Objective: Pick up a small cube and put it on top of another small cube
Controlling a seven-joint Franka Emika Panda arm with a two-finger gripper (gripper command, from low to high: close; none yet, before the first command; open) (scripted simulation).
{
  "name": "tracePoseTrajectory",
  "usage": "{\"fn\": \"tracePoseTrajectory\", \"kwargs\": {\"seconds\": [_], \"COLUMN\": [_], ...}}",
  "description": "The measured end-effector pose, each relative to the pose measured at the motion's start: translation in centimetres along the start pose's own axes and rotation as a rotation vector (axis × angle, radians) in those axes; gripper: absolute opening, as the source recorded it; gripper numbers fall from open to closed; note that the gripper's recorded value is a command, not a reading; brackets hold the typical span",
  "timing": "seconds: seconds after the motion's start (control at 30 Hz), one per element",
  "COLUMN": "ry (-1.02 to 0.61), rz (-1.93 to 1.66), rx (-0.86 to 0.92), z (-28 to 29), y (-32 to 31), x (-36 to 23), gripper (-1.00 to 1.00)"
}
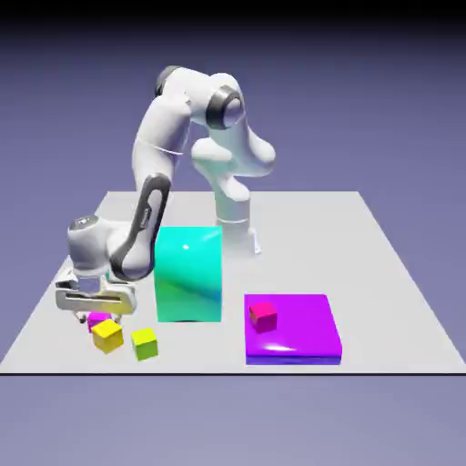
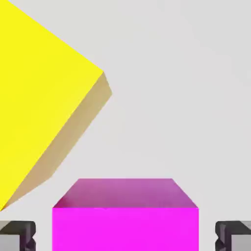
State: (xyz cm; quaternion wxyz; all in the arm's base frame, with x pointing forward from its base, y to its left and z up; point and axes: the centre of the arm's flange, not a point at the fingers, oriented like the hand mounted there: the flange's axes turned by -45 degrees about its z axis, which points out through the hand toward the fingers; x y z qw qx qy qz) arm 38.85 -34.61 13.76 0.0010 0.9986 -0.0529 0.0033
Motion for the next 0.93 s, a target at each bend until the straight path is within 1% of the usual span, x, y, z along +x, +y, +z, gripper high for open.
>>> {"fn": "tracePoseTrajectory", "kwargs": {"seconds": [0.1,0.17,0.27,0.37,0.47,0.5,0.6,0.63,0.67,0.8,0.83,0.9,0.93], "ry": [0.0,-0.001,-0.002,-0.007,-0.012,-0.012,-0.003,0.0,0.0,0.0,0.0,0.0,0.001], "rz": [0.001,0.002,-0.184,-0.375,-0.581,-0.665,-0.848,-0.875,-0.865,-0.868,-0.868,-0.868,-0.867], "rx": [0.001,0.003,0.047,0.067,0.063,0.056,0.019,0.009,0.008,0.009,0.008,0.007,0.009], "z": [-4.4,-5.4,-7.3,-9.7,-12.3,-13.2,-15.9,-16.5,-16.5,-10.7,-9.5,-9.5,-10.9], "y": [0.0,-0.1,-9.5,-19.3,-29.4,-33.4,-41.4,-42.5,-42.1,-42.3,-42.2,-42.2,-42.2], "x": [0.0,-0.1,3.9,5.9,5.7,5.2,2.3,1.7,1.8,1.8,1.7,1.7,1.9], "gripper": [-1.0,-1.0,-1.0,-1.0,-1.0,-1.0,-1.0,-1.0,-1.0,-1.0,1.0,1.0,1.0]}}
